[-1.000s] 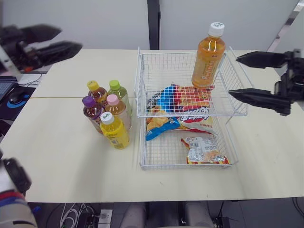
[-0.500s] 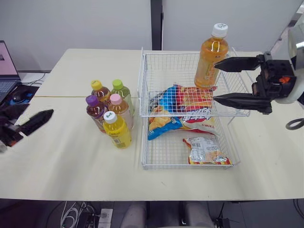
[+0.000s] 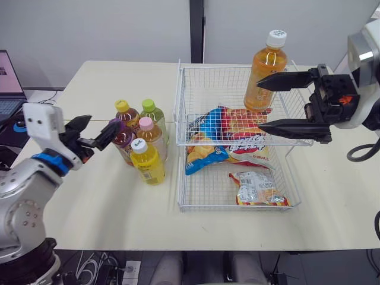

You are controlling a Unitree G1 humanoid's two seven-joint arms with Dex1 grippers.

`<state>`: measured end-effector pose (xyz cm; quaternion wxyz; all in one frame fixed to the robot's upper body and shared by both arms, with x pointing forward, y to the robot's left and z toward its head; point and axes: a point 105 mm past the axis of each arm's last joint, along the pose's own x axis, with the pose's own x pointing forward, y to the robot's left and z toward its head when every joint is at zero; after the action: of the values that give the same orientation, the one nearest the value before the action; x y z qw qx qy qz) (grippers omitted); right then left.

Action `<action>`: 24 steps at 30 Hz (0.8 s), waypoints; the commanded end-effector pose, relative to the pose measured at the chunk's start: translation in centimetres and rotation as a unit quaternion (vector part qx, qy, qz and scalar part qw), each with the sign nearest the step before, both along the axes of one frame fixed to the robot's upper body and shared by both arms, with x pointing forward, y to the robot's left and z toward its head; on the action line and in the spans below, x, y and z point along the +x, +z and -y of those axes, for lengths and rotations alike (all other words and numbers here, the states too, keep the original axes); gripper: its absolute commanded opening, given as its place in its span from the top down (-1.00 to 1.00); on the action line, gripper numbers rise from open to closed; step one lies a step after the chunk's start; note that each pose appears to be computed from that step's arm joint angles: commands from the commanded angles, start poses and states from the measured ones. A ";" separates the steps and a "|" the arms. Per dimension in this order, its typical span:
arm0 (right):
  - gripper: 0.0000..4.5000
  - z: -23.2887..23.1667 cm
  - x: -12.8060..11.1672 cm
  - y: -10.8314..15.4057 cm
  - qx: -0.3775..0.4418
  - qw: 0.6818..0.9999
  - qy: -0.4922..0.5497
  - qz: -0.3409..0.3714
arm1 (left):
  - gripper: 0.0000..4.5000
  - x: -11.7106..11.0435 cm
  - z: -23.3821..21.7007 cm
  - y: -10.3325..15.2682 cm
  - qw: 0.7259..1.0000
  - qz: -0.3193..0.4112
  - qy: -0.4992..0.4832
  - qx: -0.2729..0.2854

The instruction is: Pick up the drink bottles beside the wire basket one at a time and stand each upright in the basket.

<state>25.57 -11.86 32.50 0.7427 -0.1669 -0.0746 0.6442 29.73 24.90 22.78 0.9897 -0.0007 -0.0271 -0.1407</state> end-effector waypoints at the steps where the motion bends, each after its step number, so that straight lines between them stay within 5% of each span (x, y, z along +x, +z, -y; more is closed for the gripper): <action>1: -1.00 -0.2 -0.6 1.0 -0.001 1.000 0.008 0.023 | -0.99 0.4 0.7 0.6 0.999 0.017 0.016 0.025; 10: -1.00 -0.1 -0.8 0.9 0.000 1.000 0.005 0.023 | -0.99 1.2 0.8 -0.2 0.999 0.009 0.028 0.014; 13: -1.00 -0.1 -0.9 0.9 0.000 1.000 0.004 0.024 | -0.73 1.5 1.0 -0.3 1.000 0.006 0.021 0.013; 20: -1.00 -0.1 -1.1 1.0 0.001 1.000 0.005 0.025 | 0.30 2.5 1.4 -0.4 1.000 0.005 0.010 0.019; 24: -1.00 -0.1 -1.2 1.1 0.001 1.000 0.003 0.026 | 0.40 2.5 1.4 -0.4 1.000 0.005 0.006 0.026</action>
<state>25.26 -11.67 32.46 0.7428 -0.1685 -0.0695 0.6442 32.41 23.58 21.29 0.9910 0.0098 -0.0074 -0.1335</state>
